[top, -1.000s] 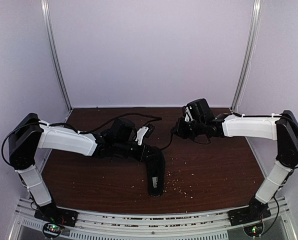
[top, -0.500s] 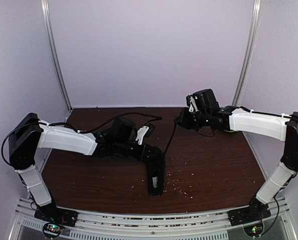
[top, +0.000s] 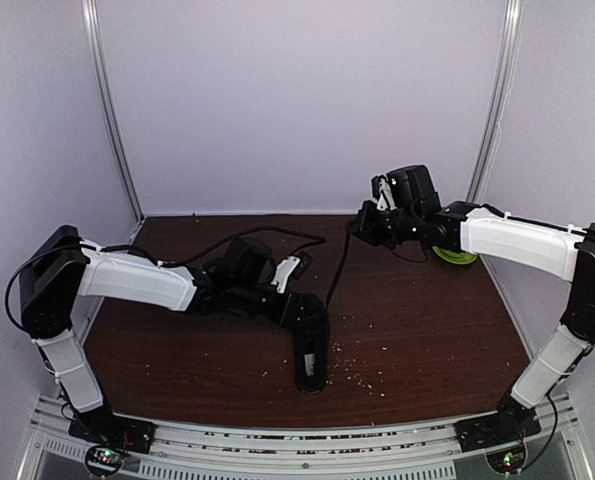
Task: Tie the shoes
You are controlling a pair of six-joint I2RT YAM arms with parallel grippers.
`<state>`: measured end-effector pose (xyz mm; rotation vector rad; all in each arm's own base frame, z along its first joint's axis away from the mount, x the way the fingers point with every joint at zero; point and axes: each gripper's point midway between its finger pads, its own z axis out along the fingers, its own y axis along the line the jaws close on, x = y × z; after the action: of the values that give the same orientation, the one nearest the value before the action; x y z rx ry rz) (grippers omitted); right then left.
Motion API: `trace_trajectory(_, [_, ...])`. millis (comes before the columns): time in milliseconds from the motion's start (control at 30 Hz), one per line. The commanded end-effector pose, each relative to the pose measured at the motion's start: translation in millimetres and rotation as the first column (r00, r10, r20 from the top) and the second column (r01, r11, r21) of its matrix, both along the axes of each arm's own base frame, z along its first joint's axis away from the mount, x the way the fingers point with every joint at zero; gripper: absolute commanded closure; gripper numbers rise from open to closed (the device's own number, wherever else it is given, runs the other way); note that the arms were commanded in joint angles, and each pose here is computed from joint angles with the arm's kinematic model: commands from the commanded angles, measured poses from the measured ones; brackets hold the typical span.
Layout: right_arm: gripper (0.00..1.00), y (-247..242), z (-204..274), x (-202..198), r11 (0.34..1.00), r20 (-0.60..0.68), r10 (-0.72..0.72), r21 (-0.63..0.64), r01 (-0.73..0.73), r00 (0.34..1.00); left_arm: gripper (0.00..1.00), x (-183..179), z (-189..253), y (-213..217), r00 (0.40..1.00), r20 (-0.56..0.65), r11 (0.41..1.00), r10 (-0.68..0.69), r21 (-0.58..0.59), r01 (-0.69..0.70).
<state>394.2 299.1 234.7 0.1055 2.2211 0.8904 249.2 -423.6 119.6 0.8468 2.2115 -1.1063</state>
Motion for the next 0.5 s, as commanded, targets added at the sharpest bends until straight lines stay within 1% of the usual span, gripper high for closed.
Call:
trace_trajectory(0, [1.0,-2.6,31.7,3.4,1.0,0.06,-0.009,0.026,0.008,0.998,0.6,-2.6,4.7,-11.9,0.999,0.005,0.999,-0.034,-0.016,0.034])
trace_trajectory(233, [1.0,-2.2,37.7,2.7,0.999,0.068,-0.005,0.032,0.003,0.998,0.53,-0.5,8.2,-22.4,0.999,0.001,0.998,-0.05,-0.024,0.05])
trace_trajectory(467, [1.0,-3.0,50.5,2.1,0.999,0.089,-0.005,0.043,0.002,0.996,0.52,2.6,0.4,-28.7,0.998,-0.021,0.998,-0.057,0.003,0.057])
